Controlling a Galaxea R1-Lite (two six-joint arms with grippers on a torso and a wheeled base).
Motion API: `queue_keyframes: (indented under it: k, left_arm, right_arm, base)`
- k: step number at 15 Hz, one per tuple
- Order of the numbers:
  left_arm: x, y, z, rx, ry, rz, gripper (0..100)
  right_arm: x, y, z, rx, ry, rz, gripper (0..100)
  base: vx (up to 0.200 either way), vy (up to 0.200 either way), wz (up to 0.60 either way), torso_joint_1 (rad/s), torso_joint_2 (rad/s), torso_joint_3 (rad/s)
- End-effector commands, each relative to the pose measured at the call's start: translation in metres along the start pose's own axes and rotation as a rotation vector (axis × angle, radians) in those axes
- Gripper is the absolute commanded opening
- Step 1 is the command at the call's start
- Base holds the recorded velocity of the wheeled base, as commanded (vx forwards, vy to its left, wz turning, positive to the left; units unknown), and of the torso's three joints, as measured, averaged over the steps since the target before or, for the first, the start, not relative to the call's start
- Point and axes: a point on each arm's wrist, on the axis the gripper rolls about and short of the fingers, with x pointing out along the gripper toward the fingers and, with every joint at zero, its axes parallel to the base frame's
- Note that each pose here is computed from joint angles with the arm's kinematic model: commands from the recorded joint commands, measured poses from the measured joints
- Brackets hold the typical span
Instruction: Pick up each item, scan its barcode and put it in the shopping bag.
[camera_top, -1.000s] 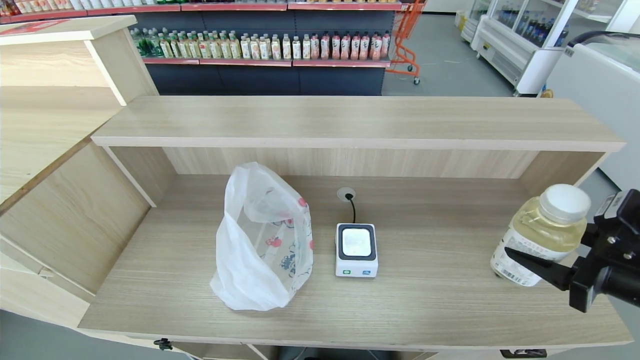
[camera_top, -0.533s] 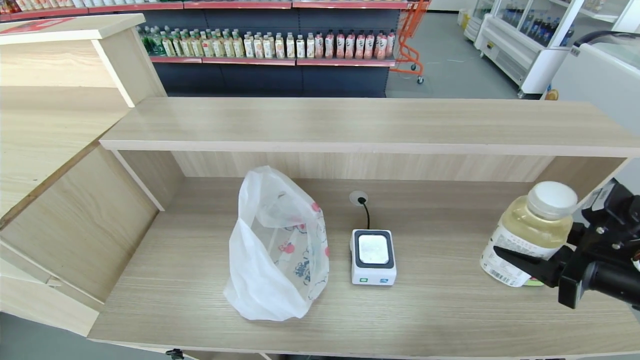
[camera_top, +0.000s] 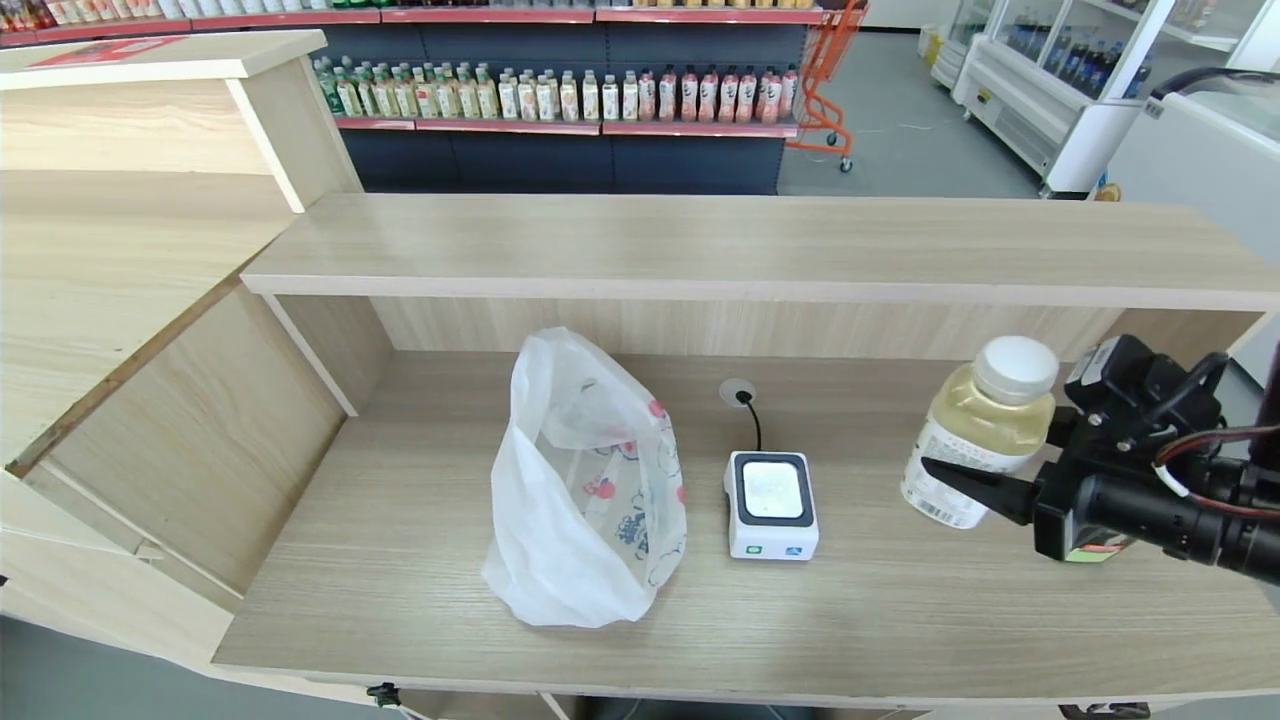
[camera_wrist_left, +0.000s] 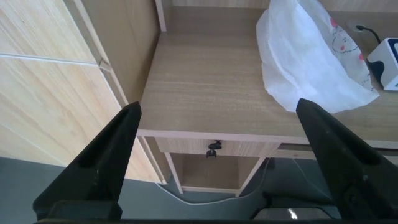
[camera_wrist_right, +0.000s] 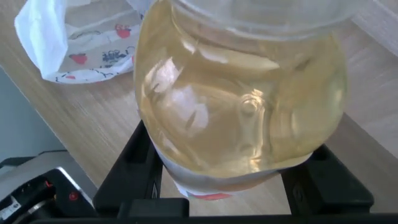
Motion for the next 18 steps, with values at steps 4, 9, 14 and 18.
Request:
queue_keyframes:
  k: [4, 9, 14, 18]
  left_arm:
    - [0.000, 0.000, 0.000, 0.000, 0.000, 0.002, 100]
    - [0.000, 0.000, 0.000, 0.000, 0.000, 0.002, 100]
    - [0.000, 0.000, 0.000, 0.000, 0.000, 0.002, 100]
    - [0.000, 0.000, 0.000, 0.000, 0.000, 0.002, 100]
  right_arm:
    - [0.060, 0.000, -0.043, -0.193, -0.093, 0.128, 0]
    - [0.082, 0.003, -0.068, -0.236, -0.167, 0.172, 0]
    - [0.104, 0.005, -0.081, -0.264, -0.192, 0.188, 0]
    - [0.125, 0.004, -0.084, -0.288, -0.226, 0.193, 0]
  base:
    - [0.000, 0.000, 0.00, 0.000, 0.00, 0.000]
    - [0.000, 0.000, 0.00, 0.000, 0.00, 0.000]
    - [0.000, 0.000, 0.00, 0.000, 0.00, 0.000]
    - [0.000, 0.000, 0.00, 0.000, 0.00, 0.000]
